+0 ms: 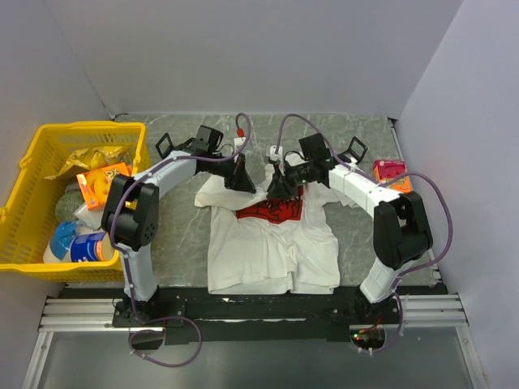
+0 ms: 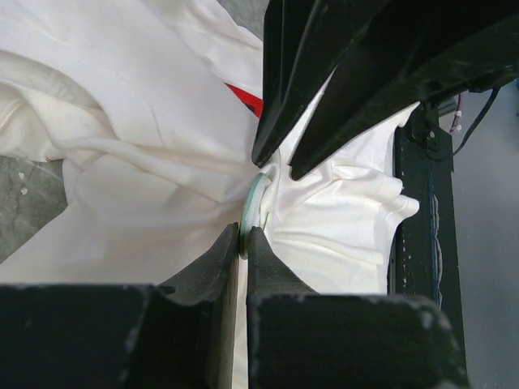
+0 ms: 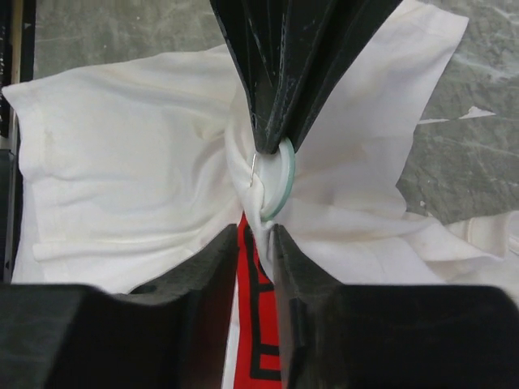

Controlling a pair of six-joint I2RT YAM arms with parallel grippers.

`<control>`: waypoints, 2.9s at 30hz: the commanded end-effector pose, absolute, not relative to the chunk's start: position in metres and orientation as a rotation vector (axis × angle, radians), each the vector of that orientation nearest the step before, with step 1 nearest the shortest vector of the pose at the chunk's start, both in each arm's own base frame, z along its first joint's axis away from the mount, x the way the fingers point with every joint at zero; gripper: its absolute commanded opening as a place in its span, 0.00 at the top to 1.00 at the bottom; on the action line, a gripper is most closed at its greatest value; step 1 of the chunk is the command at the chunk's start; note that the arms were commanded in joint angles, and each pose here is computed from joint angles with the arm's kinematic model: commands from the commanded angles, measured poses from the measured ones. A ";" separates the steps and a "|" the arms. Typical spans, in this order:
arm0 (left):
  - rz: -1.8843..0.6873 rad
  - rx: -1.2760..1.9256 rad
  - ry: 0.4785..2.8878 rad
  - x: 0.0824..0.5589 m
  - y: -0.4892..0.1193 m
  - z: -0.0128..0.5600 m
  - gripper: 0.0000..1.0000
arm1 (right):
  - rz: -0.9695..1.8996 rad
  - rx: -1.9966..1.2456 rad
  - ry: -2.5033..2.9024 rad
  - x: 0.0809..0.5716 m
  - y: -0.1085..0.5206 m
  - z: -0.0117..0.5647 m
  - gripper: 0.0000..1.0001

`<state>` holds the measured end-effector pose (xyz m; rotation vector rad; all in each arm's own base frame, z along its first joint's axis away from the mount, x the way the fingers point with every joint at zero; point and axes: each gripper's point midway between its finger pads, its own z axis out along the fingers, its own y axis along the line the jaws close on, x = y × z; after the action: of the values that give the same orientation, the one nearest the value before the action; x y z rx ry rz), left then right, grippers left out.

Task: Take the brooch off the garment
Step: Open the brooch on the clothes.

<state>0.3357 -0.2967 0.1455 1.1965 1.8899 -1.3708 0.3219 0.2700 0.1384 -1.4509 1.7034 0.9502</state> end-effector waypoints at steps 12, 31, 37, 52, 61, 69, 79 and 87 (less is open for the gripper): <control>-1.352 1.177 1.820 0.342 -0.299 0.163 0.99 | 1.057 -1.407 1.579 0.324 0.263 0.188 0.43; -1.347 1.202 1.791 0.337 -0.301 0.171 0.99 | 1.127 -1.284 1.533 0.330 0.263 0.223 0.22; -1.354 1.233 1.767 0.330 -0.304 0.175 0.99 | 1.110 -1.219 1.579 0.341 0.264 0.220 0.20; -1.355 1.266 1.737 0.319 -0.311 0.180 0.99 | 1.171 -1.200 1.676 0.343 0.279 0.193 0.34; -1.365 1.276 1.726 0.316 -0.312 0.181 0.99 | 1.133 -1.183 1.737 0.353 0.277 0.176 0.38; -1.369 1.276 1.715 0.314 -0.312 0.184 0.99 | 1.157 -1.200 1.736 0.349 0.279 0.171 0.43; -1.377 1.276 1.714 0.314 -0.313 0.184 0.99 | 1.179 -1.229 1.746 0.343 0.283 0.163 0.46; -1.375 1.276 1.715 0.314 -0.313 0.183 0.99 | 1.185 -1.256 1.742 0.338 0.289 0.160 0.52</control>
<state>0.3236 -0.3082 0.1556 1.2300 1.8337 -1.3515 0.3351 0.2799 0.1512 -1.2165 1.7960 1.1847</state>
